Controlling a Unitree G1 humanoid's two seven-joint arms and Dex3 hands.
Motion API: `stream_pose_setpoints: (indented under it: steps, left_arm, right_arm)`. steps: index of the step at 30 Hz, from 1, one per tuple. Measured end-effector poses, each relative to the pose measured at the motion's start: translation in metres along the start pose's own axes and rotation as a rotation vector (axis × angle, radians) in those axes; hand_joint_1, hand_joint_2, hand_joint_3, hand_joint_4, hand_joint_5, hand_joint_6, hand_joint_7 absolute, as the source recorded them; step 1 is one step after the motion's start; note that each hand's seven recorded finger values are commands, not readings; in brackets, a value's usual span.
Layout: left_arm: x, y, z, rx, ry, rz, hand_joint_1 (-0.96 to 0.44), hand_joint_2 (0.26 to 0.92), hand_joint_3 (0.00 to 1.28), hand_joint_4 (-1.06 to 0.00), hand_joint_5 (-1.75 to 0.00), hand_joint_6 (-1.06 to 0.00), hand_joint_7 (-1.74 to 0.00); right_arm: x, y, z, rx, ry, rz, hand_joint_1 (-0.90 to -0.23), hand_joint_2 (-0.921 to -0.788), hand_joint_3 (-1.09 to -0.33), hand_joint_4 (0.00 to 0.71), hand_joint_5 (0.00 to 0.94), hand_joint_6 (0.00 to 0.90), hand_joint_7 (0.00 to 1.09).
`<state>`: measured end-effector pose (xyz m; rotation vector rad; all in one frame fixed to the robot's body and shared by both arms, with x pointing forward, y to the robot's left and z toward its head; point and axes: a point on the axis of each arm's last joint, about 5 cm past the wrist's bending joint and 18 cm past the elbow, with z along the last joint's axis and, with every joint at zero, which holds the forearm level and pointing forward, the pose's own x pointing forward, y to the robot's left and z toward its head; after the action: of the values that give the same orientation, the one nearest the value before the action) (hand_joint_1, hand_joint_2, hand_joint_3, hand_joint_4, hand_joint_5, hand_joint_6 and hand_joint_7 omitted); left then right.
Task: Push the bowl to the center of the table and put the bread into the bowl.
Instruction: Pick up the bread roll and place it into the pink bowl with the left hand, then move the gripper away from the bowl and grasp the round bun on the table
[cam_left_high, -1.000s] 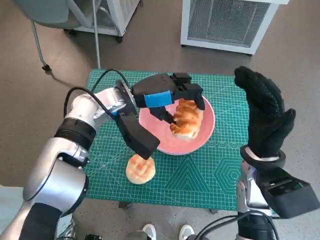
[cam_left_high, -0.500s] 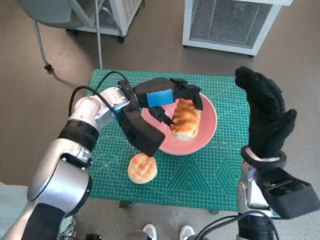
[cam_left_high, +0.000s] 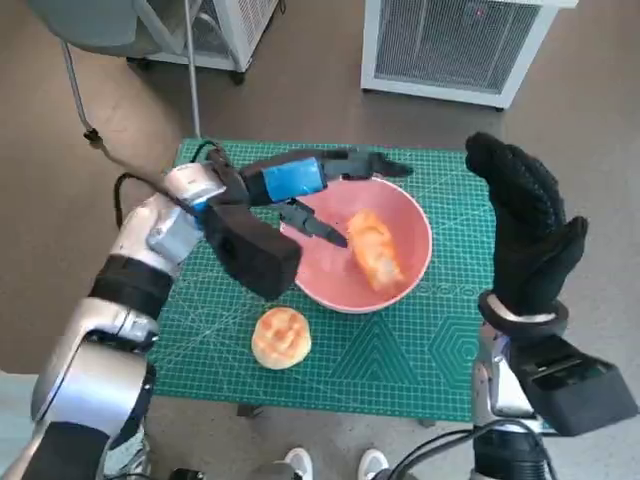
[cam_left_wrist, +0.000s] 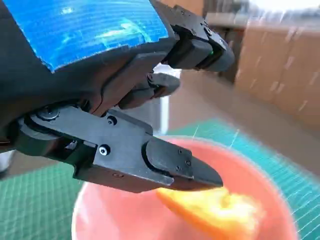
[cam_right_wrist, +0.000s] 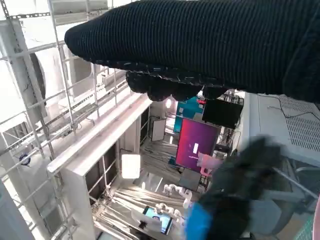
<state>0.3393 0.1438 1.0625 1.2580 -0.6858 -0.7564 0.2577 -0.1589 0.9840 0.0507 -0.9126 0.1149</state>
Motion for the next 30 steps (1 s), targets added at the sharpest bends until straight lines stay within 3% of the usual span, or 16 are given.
stream_pose_setpoints:
  steps: [6,13,21,30]
  left_arm:
    - [-0.035,0.007,0.003,-0.034,-0.034,0.140,-0.30,0.877,0.00,-0.16,-0.03,-0.24,-0.18]
    - [-0.089,0.000,-0.002,-0.099,0.018,0.235,-0.32,0.887,0.00,-0.22,-0.02,-0.28,-0.15]
    - [-0.128,-0.020,-0.007,-0.075,0.060,0.181,-0.33,0.881,0.00,-0.31,-0.02,-0.35,-0.12]
    - [-0.142,-0.029,-0.006,-0.008,-0.050,0.058,-0.27,0.846,0.00,-0.39,-0.02,-0.43,-0.10]
  right_arm:
    - [0.0000,0.000,0.000,0.001,-0.002,0.000,-0.540,-0.921,-0.804,0.308,0.021,-0.001,0.66]
    - [0.0000,0.001,0.000,0.004,-0.001,0.001,-0.540,-0.921,-0.805,0.308,0.021,-0.001,0.66]
    - [0.0001,0.002,-0.001,0.011,0.004,0.003,-0.540,-0.921,-0.806,0.307,0.020,-0.001,0.67]
    - [0.0007,0.004,-0.001,0.021,0.018,0.002,-0.535,-0.921,-0.812,0.310,0.020,-0.001,0.71]
